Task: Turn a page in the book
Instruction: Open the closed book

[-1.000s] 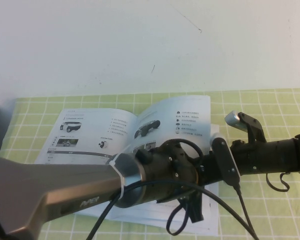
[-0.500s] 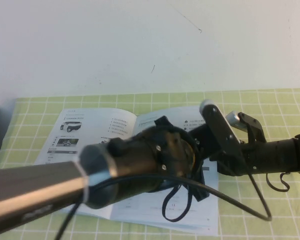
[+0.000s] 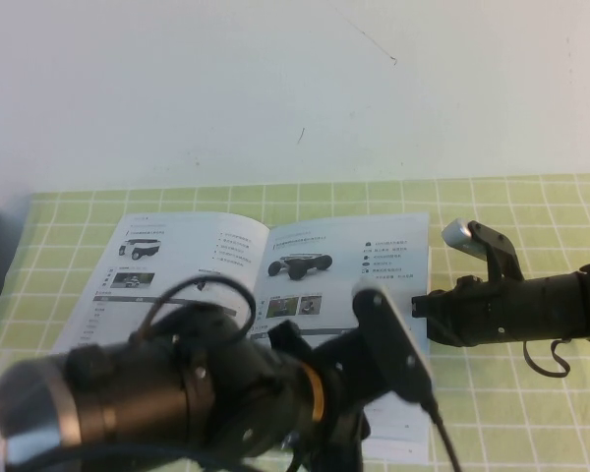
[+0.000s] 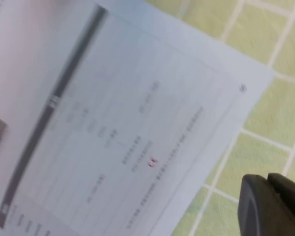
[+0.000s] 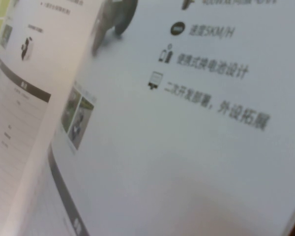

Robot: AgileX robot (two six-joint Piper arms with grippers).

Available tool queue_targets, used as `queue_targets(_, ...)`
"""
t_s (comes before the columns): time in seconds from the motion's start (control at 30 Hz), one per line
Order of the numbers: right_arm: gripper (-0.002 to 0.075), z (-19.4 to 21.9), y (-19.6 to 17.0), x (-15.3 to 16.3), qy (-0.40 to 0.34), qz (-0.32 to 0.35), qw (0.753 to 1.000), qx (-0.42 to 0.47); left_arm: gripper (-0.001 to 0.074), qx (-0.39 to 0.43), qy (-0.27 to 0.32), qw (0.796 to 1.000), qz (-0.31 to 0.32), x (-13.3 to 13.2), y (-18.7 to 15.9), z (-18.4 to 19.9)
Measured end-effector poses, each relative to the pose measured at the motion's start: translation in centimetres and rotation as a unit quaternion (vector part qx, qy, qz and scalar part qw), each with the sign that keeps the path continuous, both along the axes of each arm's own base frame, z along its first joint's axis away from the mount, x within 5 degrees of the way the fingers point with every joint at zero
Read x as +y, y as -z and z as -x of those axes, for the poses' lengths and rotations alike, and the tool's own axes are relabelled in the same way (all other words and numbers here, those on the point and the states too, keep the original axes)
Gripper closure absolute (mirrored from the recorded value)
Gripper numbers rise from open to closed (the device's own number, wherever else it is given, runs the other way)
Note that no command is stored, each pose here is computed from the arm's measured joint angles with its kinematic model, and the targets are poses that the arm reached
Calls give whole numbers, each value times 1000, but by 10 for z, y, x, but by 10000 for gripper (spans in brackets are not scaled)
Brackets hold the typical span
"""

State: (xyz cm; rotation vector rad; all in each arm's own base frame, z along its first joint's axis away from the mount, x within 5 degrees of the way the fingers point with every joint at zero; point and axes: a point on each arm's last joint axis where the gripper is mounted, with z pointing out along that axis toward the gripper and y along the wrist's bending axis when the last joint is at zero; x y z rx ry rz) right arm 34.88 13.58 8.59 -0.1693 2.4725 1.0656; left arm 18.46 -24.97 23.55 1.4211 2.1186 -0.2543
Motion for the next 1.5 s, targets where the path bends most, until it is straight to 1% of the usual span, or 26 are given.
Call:
queue_targets(0.13,728,0,0,0,-2,0,1000,0,738,-26,47,999,3,-1,18,14)
queue_targets(0.3,728,0,0,0,-2,0,1000,0,738,-93,132,986,26,-10,32,34)
queue_targets(0.4,728,0,0,0,-2,0,1000,0,738,-106,153,982,33,-13,41,39)
queue_targets(0.63,728,0,0,0,-3,0,1000,0,738,-112,173,978,33,-25,71,34)
queue_targets(0.77,728,1,0,0,-5,1,1000,-1,738,-108,176,978,25,-29,85,32)
queue_targets(0.9,728,1,0,0,-5,0,1000,0,738,-123,164,978,37,-32,85,29)
queue_targets(1.03,728,1,0,0,-5,0,1000,0,738,-164,108,978,64,-33,78,18)
queue_targets(1.1,728,1,0,0,-5,0,1000,0,738,-184,72,978,63,-30,76,12)
queue_targets(1.17,728,1,0,0,-5,0,1000,0,738,-191,55,979,51,-27,76,9)
queue_targets(1.3,728,1,0,0,-6,1,1000,0,738,-184,58,981,33,-27,80,11)
queue_targets(1.5,728,1,0,0,-6,0,1000,1,738,-178,80,980,35,-34,81,25)
